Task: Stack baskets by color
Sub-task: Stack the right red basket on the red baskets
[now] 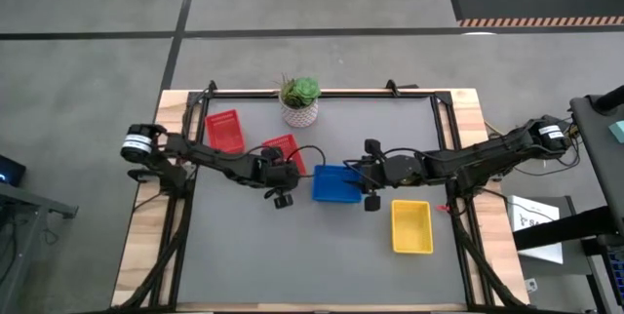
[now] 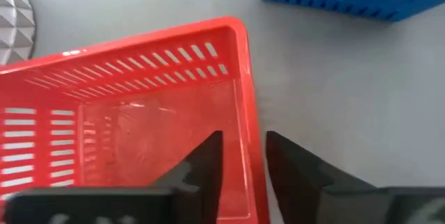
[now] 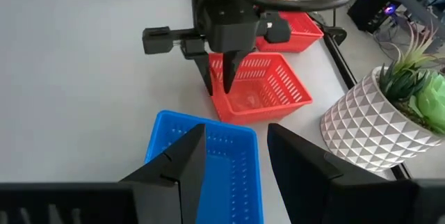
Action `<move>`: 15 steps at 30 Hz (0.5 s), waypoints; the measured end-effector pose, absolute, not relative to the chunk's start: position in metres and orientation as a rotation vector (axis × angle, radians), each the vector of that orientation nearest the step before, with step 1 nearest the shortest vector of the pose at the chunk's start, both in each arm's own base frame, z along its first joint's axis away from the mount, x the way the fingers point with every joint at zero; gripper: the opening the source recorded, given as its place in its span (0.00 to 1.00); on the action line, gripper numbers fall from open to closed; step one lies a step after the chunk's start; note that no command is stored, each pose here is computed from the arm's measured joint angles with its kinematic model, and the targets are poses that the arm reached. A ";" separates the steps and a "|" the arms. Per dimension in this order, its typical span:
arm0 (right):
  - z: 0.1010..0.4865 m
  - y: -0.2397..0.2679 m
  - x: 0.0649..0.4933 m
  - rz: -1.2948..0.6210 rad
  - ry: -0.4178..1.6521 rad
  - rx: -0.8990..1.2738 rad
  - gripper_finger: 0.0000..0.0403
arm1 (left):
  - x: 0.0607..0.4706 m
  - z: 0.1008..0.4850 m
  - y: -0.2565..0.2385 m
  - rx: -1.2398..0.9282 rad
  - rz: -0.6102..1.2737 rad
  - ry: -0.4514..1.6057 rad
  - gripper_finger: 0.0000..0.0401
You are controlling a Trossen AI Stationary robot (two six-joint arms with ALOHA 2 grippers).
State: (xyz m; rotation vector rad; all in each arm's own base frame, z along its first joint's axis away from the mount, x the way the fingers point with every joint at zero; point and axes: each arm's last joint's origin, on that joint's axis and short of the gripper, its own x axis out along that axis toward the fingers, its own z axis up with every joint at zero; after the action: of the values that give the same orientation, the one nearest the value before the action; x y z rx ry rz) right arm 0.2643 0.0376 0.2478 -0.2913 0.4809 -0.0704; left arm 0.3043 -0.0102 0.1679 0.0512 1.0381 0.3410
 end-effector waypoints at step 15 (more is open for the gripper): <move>0.248 0.038 0.264 -0.070 0.482 -0.293 0.37 | 0.264 0.204 -0.024 0.250 0.449 1.147 0.00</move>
State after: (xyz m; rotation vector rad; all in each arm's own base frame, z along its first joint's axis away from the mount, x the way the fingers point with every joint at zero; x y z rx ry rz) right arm 0.2643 0.0376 0.2477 -0.2929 0.4818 -0.0700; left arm 0.2637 -0.0236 0.2039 0.2499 1.1466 0.4494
